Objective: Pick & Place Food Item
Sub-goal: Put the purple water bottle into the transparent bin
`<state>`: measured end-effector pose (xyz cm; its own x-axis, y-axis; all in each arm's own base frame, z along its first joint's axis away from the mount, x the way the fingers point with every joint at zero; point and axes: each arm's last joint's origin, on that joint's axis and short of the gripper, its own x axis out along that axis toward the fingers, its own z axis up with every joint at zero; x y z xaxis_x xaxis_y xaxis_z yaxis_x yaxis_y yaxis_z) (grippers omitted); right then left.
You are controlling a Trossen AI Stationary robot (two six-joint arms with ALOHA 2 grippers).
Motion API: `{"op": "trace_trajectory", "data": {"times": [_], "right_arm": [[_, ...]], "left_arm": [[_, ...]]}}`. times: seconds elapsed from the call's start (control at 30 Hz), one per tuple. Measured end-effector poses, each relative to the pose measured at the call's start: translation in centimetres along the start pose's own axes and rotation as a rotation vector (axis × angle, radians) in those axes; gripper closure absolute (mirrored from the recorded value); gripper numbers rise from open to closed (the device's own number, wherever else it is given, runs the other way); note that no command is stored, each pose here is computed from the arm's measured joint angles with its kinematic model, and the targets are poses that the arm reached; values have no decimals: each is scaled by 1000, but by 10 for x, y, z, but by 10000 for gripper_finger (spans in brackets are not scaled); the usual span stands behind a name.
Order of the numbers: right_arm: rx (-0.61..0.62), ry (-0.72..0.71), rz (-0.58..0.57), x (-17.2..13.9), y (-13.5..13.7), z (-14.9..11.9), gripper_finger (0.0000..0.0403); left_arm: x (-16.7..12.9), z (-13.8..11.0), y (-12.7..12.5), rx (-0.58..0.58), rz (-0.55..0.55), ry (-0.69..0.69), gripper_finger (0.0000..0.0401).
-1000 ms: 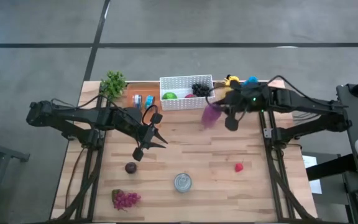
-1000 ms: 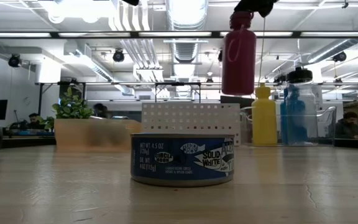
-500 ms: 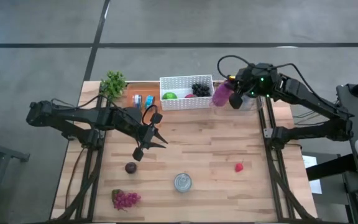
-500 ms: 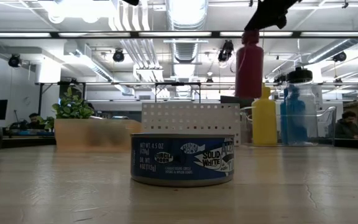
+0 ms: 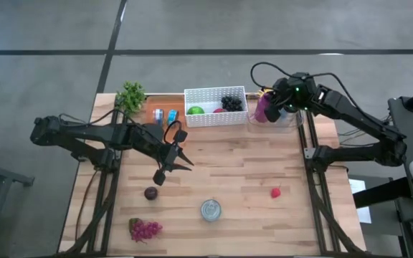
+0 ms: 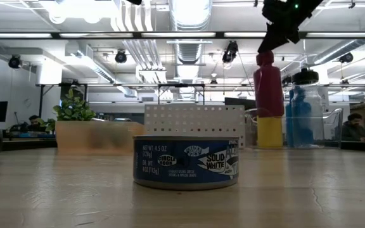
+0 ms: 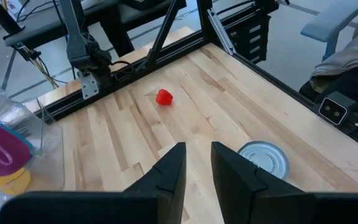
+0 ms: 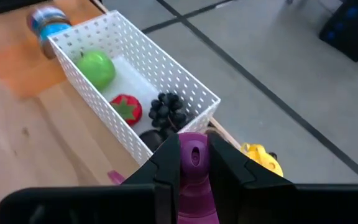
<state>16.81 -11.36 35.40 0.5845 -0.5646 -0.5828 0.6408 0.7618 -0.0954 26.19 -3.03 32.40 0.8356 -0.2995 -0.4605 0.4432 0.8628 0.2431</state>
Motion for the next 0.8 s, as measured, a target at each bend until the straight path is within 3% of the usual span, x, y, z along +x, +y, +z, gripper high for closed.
{"op": "trace_trajectory", "data": {"times": [0.8], "right_arm": [[37, 21, -16, 36, 1, -38, 350]], "left_arm": [[0, 2, 1, 1, 7, -17, 322]]}}
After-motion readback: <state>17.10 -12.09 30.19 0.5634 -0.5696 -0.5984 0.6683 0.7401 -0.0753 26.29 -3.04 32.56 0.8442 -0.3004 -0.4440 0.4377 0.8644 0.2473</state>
